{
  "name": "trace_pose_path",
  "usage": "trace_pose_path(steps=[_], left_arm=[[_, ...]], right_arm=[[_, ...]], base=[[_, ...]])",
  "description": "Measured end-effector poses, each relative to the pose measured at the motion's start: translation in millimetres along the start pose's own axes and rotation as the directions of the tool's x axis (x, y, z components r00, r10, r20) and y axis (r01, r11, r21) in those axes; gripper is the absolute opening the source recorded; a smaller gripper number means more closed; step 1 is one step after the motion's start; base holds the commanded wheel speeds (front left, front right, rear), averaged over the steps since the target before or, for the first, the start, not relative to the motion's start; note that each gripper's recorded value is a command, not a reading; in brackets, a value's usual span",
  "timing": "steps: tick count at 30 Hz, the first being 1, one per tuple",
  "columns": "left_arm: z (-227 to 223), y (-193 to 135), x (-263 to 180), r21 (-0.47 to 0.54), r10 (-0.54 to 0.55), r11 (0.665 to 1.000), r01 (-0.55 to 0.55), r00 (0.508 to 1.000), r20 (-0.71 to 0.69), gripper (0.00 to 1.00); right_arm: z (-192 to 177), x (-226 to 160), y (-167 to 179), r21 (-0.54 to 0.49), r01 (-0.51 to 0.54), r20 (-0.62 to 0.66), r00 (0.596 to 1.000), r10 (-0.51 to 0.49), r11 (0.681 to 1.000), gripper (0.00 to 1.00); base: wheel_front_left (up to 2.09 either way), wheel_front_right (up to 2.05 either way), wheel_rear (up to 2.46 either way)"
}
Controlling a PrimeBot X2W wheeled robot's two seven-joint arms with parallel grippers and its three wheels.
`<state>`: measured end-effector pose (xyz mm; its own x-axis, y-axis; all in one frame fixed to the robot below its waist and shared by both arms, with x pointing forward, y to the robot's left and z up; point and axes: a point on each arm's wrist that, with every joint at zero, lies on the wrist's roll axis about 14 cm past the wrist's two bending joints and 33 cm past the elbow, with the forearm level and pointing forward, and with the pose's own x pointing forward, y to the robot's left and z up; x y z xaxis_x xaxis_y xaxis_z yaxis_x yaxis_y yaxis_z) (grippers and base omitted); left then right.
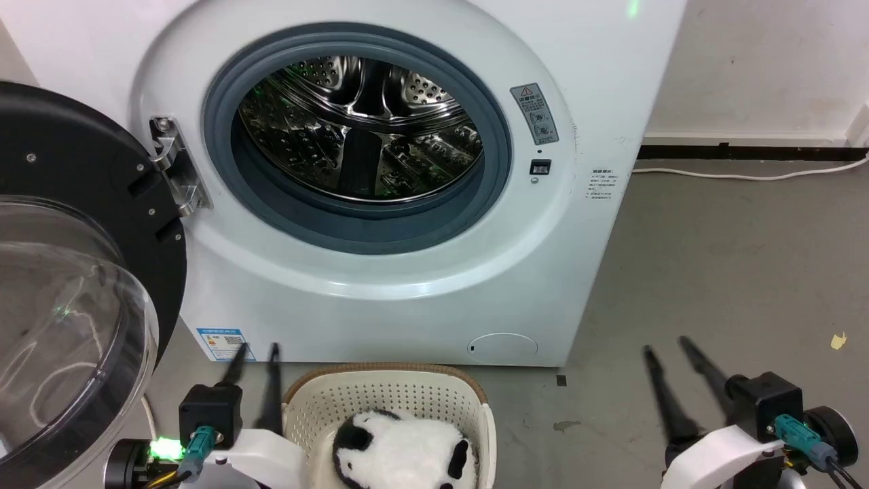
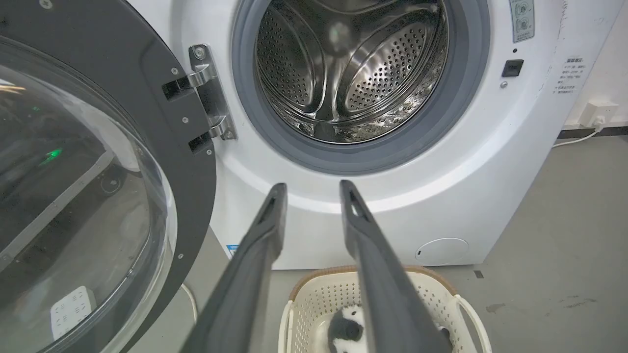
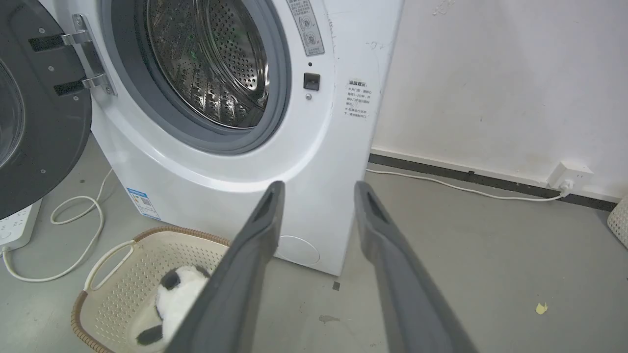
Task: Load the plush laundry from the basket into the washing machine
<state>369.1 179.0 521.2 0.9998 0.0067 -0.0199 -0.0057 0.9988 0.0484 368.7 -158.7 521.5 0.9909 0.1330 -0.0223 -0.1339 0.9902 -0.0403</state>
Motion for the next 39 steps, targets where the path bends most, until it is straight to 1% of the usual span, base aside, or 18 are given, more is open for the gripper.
trace_pose_path(steps=[13, 18, 20, 29, 34, 39], left_arm=[[0, -10, 2, -0.001, -0.028, 1.000, 0.028, 1.000, 0.012, 1.00], [-7, -17, 6, -0.002, -0.046, 0.999, 0.046, 0.999, -0.006, 1.00], [-22, -26, 11, -0.003, -0.074, 0.997, 0.074, 0.996, -0.046, 1.00], [-51, -42, 29, -0.006, -0.123, 0.992, 0.123, 0.985, -0.117, 1.00], [-74, -51, 38, -0.013, -0.155, 0.988, 0.156, 0.972, -0.179, 1.00], [-97, -63, 46, -0.012, -0.204, 0.978, 0.207, 0.950, -0.238, 1.00]], right_arm=[[0, -1, -6, 0.013, 0.018, 0.013, 1.000, -0.018, 1.000, 1.00], [-5, -1, -11, 0.025, 0.033, 0.004, 0.999, -0.033, 0.999, 1.00], [-13, 0, -16, 0.035, 0.047, -0.014, 0.999, -0.047, 0.998, 1.00], [-29, 2, -27, 0.069, 0.085, -0.049, 0.995, -0.082, 0.994, 1.00], [-32, 7, -34, 0.077, 0.104, -0.050, 0.994, -0.101, 0.992, 1.00], [-44, 7, -39, 0.103, 0.126, -0.085, 0.989, -0.117, 0.987, 1.00]], base=[[0.00, 0.00, 0.00], [0.00, 0.00, 0.00], [0.00, 0.00, 0.00], [0.00, 0.00, 0.00], [0.00, 0.00, 0.00], [0.00, 0.00, 0.00]])
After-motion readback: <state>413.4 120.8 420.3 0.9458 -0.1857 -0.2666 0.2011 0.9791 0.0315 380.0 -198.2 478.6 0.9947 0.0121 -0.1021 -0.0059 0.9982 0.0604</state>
